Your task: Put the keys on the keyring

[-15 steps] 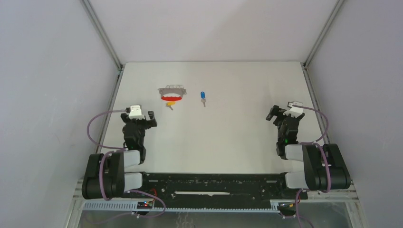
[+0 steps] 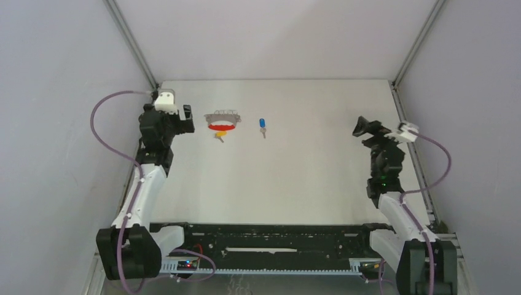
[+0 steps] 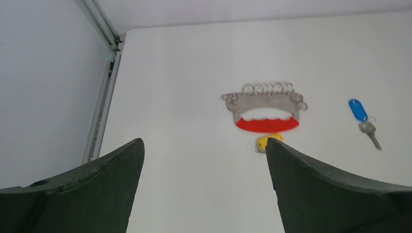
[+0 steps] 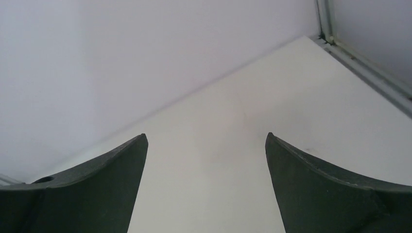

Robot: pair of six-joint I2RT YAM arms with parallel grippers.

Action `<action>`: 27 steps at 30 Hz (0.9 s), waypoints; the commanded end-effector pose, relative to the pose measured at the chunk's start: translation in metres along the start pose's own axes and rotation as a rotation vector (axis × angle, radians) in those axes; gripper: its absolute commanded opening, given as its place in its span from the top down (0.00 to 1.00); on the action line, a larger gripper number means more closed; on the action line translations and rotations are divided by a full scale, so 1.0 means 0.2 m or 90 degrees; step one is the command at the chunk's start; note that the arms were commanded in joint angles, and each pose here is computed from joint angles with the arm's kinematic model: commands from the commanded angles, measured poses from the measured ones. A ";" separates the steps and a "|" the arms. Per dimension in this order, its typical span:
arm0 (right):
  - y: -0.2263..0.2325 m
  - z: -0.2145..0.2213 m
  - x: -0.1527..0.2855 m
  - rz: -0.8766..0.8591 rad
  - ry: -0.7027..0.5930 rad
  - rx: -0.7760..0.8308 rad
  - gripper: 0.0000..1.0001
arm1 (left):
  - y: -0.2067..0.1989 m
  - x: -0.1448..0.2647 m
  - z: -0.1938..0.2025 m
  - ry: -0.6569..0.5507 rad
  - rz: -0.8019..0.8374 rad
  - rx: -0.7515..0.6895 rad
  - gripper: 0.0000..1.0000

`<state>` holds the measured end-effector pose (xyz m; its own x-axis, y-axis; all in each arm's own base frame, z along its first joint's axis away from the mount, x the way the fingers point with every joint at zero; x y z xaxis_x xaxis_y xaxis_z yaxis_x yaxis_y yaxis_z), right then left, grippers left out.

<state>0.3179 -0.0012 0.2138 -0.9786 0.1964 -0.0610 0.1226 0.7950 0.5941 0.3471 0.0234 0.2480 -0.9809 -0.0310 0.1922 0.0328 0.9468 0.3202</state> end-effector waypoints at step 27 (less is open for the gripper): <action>0.75 0.43 -0.02 -0.150 0.355 0.089 0.04 | -0.62 -0.88 -0.08 0.338 0.120 -0.112 0.34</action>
<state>0.3486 0.1616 0.2202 -0.9099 -0.2872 0.2992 -0.0959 0.8476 0.5219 0.5071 -0.0893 0.1806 -0.7124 0.0079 0.7017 0.3339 0.8833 0.3291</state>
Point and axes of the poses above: each gripper's point midway between its finger pads, its own x axis back along the fingers, its own y axis along the line the jaws close on, z = x × y, the point moved 4 cm from there along x, back along the fingers, and after that the axes turned 15 degrees about -x, right-handed, at the moved point
